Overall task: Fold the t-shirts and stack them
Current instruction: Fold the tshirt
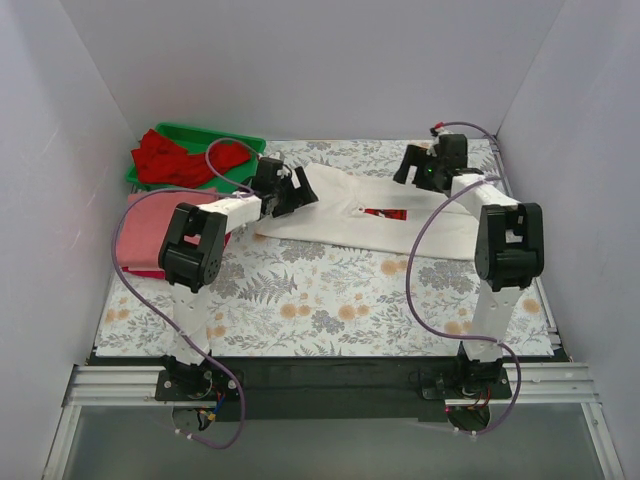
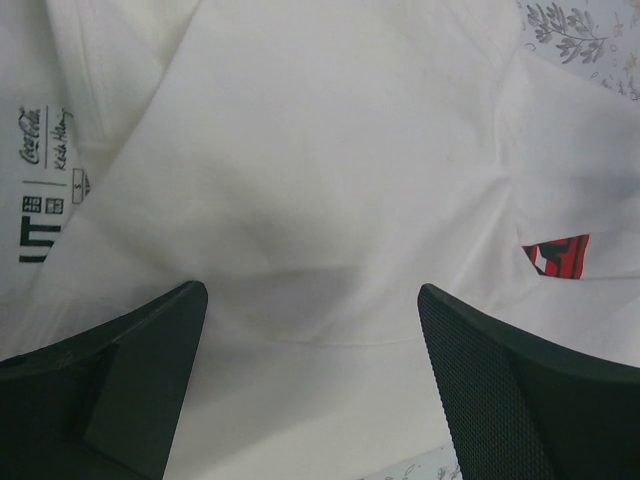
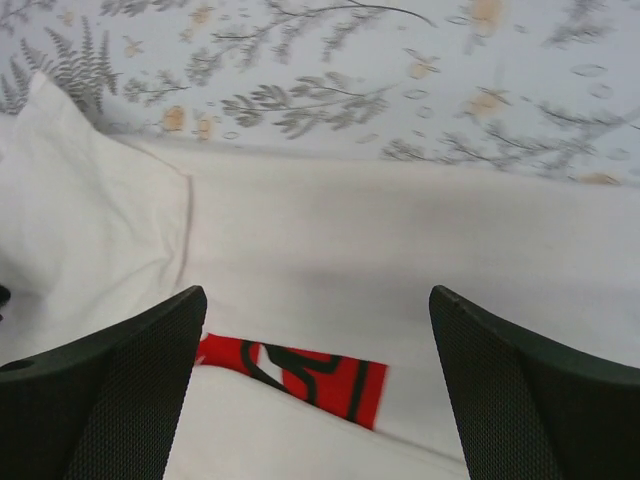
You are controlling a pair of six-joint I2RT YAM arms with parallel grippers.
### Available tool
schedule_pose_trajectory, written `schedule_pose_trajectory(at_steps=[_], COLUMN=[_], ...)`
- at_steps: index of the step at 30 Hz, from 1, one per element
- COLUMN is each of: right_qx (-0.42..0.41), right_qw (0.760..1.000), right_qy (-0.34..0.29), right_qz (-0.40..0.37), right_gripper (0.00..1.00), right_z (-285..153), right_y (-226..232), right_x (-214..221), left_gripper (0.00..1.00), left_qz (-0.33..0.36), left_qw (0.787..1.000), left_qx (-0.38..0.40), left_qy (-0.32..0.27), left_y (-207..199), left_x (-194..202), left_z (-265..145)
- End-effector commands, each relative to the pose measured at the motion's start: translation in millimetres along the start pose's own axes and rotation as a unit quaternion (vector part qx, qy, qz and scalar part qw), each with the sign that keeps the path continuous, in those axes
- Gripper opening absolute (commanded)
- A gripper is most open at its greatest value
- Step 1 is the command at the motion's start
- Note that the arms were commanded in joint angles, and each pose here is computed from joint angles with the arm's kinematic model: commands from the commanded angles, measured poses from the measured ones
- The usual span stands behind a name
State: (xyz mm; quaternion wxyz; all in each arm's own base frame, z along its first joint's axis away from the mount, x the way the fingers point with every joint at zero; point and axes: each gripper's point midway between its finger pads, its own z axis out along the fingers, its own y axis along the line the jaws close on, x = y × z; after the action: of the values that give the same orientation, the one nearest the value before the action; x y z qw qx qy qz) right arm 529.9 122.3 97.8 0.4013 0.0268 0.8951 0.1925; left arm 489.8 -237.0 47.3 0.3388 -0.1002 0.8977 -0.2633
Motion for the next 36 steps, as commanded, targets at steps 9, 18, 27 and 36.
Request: schedule_pose_trajectory(at_steps=[9, 18, 27, 36], right_qx=[0.041, 0.061, 0.015, -0.142], right_qw=[0.989, 0.969, 0.954, 0.939], right_qy=[0.061, 0.138, 0.257, 0.313], right_qz=[0.13, 0.194, 0.152, 0.001], right_gripper=[0.98, 0.98, 0.98, 0.98], right_z=[-25, -78, -161, -223], right_y=[-121, -106, -3, 120], right_x=[48, 142, 302, 348], left_gripper=[0.87, 0.88, 0.89, 0.9], left_qz=[0.039, 0.025, -0.024, -0.08], left_qw=[0.996, 0.995, 0.993, 0.987], left_qx=[0.021, 0.021, 0.064, 0.118], left_qy=[0.076, 0.091, 0.094, 0.075], left_y=[-11, -11, -25, -55], left_x=[-10, -15, -13, -15], left_z=[72, 107, 131, 145])
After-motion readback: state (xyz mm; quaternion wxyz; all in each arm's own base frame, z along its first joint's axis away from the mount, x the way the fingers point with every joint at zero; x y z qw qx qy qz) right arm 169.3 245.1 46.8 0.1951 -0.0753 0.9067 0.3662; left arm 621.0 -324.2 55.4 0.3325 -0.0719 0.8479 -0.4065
